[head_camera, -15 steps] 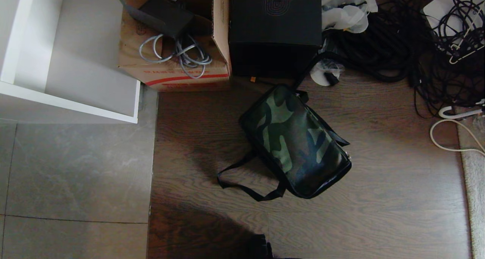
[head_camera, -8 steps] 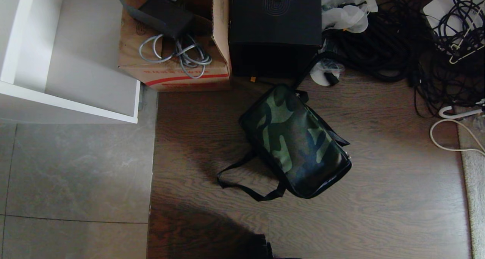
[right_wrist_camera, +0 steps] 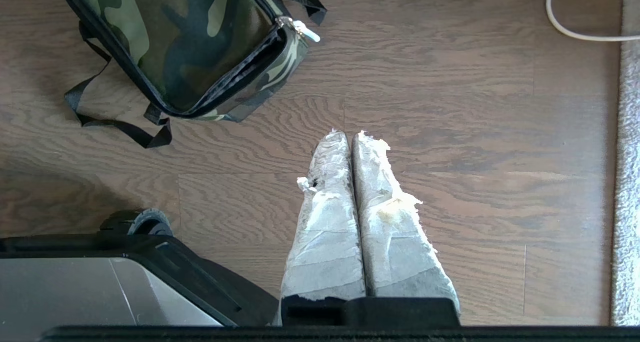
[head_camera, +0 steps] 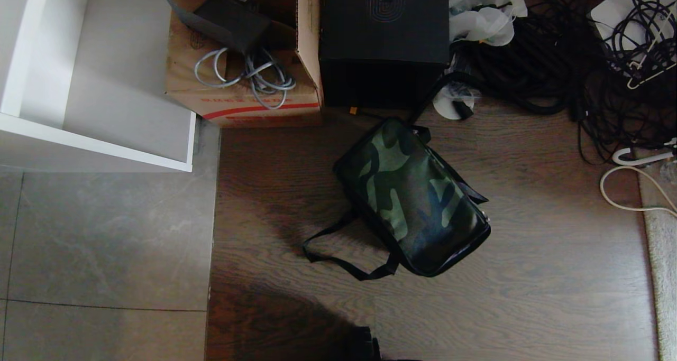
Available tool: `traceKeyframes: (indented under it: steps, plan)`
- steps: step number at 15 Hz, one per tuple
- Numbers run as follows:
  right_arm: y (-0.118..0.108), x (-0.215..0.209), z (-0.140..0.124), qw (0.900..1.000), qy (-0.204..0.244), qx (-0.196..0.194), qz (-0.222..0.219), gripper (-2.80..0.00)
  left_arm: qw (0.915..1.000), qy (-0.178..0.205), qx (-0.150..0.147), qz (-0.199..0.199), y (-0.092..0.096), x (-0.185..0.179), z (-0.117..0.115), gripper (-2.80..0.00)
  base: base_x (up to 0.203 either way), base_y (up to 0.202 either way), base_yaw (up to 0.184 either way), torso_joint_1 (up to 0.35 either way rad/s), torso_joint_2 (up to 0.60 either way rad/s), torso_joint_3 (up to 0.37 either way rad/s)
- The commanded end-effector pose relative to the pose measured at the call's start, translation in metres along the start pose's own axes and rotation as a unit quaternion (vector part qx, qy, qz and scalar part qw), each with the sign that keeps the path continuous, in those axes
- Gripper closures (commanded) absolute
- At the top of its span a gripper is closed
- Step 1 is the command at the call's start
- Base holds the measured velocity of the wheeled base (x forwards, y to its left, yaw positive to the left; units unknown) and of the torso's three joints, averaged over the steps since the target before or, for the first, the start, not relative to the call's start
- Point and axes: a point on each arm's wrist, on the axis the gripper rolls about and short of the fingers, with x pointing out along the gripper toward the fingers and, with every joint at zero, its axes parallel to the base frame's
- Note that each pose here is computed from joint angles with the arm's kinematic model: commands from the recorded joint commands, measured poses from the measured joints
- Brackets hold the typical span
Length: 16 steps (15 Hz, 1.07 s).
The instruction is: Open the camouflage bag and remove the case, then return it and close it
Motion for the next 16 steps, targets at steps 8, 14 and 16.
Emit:
traceKeyframes:
  steps: [8, 14, 16]
  plan:
    - [0.0, 0.0004, -0.0002, 1.0, 0.002, 0.0, 0.0, 0.0, 1.0, 0.003, 0.0, 0.0, 0.0001, 0.0005, -0.002, 0.0, 0.0, 0.0, 0.0, 0.0, 0.0, 0.0]
    - [0.0, 0.0004, -0.0002, 1.0, 0.002, 0.0, 0.0, 0.0, 1.0, 0.003, 0.0, 0.0, 0.0001, 0.0005, -0.002, 0.0, 0.0, 0.0, 0.0, 0.0, 0.0, 0.0]
    - [0.0, 0.0004, -0.0002, 1.0, 0.002, 0.0, 0.0, 0.0, 1.0, 0.004, 0.0, 0.001, 0.0001, 0.0005, -0.0021, 0.0, 0.0, 0.0, 0.0, 0.0, 0.0, 0.0]
